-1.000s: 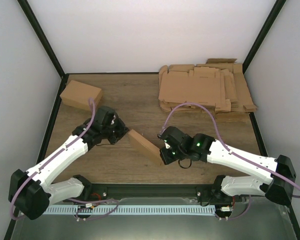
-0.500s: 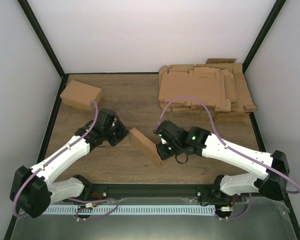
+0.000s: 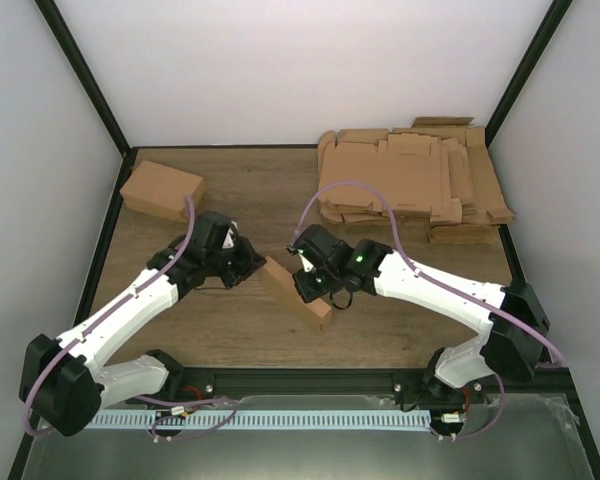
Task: Fold the paper box
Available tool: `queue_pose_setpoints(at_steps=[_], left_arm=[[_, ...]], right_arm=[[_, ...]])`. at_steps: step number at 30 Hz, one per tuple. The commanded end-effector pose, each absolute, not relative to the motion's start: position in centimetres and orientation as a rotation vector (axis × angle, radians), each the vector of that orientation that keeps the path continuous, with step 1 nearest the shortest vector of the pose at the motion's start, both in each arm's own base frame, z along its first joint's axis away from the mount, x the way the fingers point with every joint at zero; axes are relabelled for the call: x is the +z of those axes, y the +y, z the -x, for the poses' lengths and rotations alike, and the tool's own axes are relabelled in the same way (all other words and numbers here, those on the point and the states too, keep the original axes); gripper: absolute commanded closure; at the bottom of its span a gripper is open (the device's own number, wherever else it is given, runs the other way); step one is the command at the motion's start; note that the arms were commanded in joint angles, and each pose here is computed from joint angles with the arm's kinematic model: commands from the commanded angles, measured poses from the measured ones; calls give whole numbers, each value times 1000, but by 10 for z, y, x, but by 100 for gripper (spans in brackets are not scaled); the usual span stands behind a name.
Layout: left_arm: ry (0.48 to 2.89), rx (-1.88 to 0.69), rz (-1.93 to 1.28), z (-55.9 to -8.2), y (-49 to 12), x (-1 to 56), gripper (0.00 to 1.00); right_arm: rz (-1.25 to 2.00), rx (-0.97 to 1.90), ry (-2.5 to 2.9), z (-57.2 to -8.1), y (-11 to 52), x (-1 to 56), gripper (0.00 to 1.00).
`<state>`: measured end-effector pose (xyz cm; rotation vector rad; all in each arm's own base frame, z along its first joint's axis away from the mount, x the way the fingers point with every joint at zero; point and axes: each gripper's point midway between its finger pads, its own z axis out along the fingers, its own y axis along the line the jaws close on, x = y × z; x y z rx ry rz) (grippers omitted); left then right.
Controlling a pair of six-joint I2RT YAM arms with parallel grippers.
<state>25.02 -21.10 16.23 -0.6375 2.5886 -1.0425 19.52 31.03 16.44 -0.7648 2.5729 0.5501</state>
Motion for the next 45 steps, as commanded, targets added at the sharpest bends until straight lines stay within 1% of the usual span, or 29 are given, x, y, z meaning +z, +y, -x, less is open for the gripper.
queue_pose_setpoints(at_steps=[1, 3, 6, 10, 13, 17, 20, 24, 28, 30, 34, 36, 38, 42, 45], left_arm=[[2594, -1248, 502, -246, -239, 175, 96], [2608, -1276, 488, -243, -243, 168, 96], [2630, -1272, 500, -242, -245, 153, 96], [2692, -1187, 514, -240, -239, 129, 96], [2691, -1189, 506, -241, -240, 131, 96], [2653, -1219, 490, -244, -242, 151, 96], [2636, -1262, 470, -244, -246, 165, 96], [2628, -1321, 438, -239, -255, 172, 96], [2675, -1316, 421, -232, -263, 153, 96], [2708, -1299, 427, -227, -262, 139, 96], [2734, -1241, 443, -225, -257, 128, 96], [2723, -1268, 433, -225, -260, 135, 96], [2696, -1314, 393, -225, -269, 154, 96], [2706, -1327, 307, -216, -285, 168, 96], [2761, -1293, 290, -207, -287, 150, 96]], right_arm=[[805, 559, 2593, -193, 313, 145, 98], [790, 554, 2580, -195, 311, 148, 99], [777, 576, 2522, -202, 315, 171, 99], [787, 610, 2479, -209, 328, 194, 99], [798, 620, 2483, -209, 331, 185, 99], [814, 567, 2548, -208, 328, 148, 99], [801, 548, 2562, -209, 326, 138, 99], [792, 576, 2528, -210, 327, 158, 99], [784, 627, 2475, -207, 325, 189, 99], [787, 655, 2480, -200, 321, 192, 99], [789, 631, 2576, -184, 306, 152, 99], [784, 586, 2632, -181, 298, 130, 99], [776, 559, 2652, -179, 294, 121, 99], [768, 603, 2603, -180, 296, 143, 99], [765, 655, 2567, -177, 296, 167, 99]])
